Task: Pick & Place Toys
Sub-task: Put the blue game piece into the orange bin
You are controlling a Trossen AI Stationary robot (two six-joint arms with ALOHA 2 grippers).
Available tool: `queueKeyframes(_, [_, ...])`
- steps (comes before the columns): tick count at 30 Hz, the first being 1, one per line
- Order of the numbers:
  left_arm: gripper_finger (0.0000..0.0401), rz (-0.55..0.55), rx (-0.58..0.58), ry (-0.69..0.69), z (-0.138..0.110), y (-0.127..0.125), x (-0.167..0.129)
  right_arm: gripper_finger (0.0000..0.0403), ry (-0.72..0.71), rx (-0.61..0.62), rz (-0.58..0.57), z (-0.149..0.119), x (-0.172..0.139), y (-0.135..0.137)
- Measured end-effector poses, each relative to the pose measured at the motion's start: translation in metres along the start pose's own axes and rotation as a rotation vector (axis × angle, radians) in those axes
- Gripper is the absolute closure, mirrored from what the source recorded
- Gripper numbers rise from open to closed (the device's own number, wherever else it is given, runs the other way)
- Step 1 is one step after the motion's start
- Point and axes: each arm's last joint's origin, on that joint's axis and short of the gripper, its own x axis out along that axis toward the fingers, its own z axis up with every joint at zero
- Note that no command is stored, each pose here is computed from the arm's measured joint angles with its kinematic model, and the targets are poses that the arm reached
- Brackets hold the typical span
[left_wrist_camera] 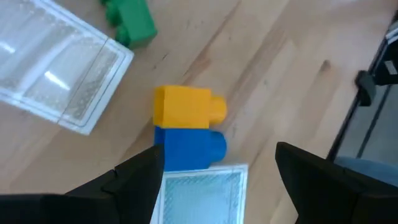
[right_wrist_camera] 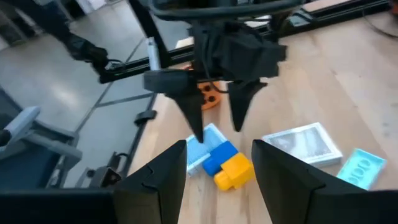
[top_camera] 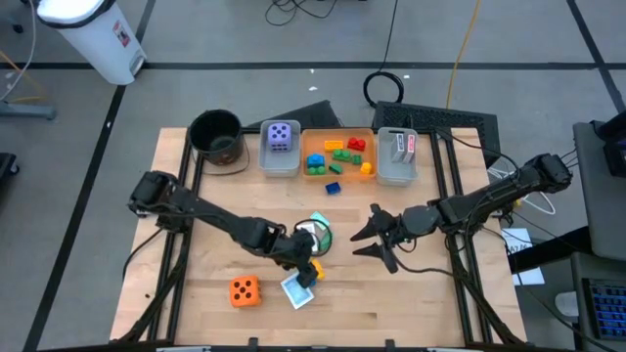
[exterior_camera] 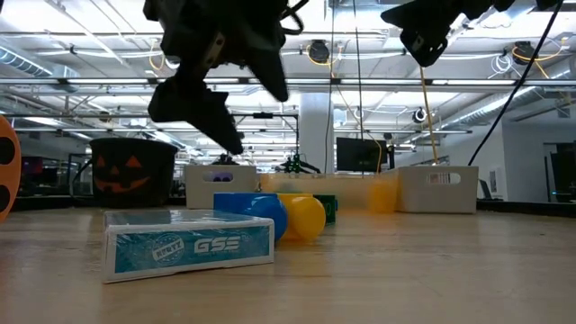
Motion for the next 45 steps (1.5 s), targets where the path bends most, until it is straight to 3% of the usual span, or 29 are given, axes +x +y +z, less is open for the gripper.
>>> queueKeyframes(14, [0.0085,-0.053,0.127,0.133,-0.0041,0.001,-0.0005,0.0232,-0.001,-0.004,-0.057,-0.0014,0.0,-0.0022])
queueKeyframes(18, [0.0064,-0.047,0.141,0.124,-0.0037,0.0013,-0.0005,0.0232,-0.002,-0.008,-0.06,-0.0011,0.0001,-0.0028])
queueKeyframes(24, [0.0006,-0.036,0.134,0.094,-0.0008,0.0021,-0.0004,0.0232,-0.002,-0.012,-0.06,-0.0011,0.0001,-0.0028])
queueKeyframes(32, [0.0026,-0.034,0.049,0.095,-0.0007,0.0019,-0.0004,0.0232,-0.001,-0.03,-0.059,-0.0011,0.0001,-0.0028])
queueKeyframes(45, [0.0002,0.042,-0.037,-0.009,0.0019,0.0048,0.0006,0.0232,0.0,-0.028,-0.057,-0.0012,0.0001,-0.0027])
